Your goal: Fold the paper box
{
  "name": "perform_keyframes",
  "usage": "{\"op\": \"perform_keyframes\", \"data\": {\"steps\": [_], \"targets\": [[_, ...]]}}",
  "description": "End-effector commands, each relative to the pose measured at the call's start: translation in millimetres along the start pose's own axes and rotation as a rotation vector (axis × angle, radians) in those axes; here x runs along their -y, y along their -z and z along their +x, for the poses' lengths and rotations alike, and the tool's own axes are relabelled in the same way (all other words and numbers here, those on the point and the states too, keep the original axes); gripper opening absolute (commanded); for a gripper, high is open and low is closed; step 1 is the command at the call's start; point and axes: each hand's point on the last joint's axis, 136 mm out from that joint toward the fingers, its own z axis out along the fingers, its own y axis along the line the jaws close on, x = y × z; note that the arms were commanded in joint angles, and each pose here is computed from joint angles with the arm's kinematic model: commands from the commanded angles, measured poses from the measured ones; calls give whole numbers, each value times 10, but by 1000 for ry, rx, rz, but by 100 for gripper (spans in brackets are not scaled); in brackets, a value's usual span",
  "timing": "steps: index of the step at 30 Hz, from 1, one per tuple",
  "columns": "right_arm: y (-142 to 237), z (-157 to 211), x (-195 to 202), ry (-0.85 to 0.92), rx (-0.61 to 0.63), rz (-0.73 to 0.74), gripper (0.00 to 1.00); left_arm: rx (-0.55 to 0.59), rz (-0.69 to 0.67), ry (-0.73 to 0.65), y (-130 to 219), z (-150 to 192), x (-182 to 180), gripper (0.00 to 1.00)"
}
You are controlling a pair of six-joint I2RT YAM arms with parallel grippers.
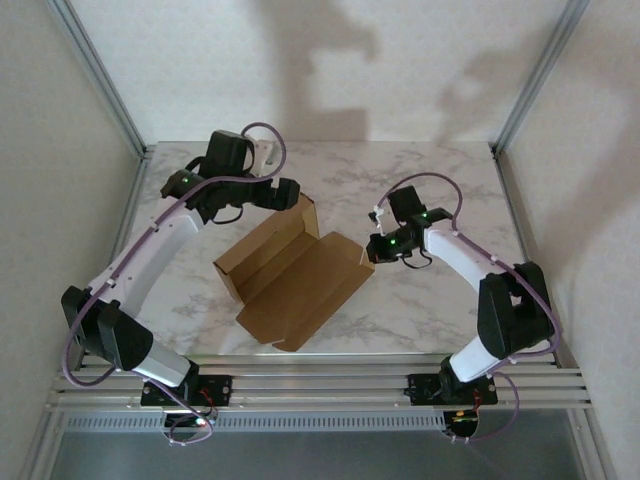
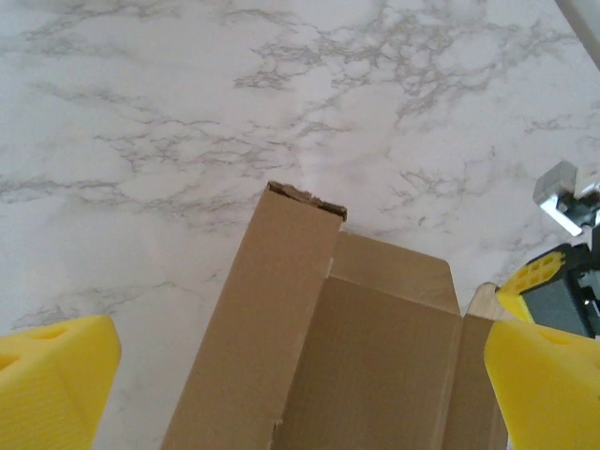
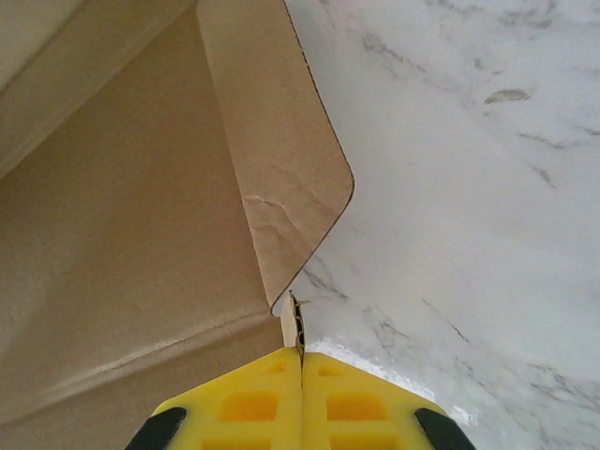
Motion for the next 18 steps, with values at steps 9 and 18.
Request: {"op": "perform_keyframes", "data": {"steps": [9,18], "targets": [[891,103,-338,-57,-51,47,2,-58,16,33,14,289,-25,99],[1277,-142,-468,-87,29,62,21,-135,149,68,-249,558,129,99]]}}
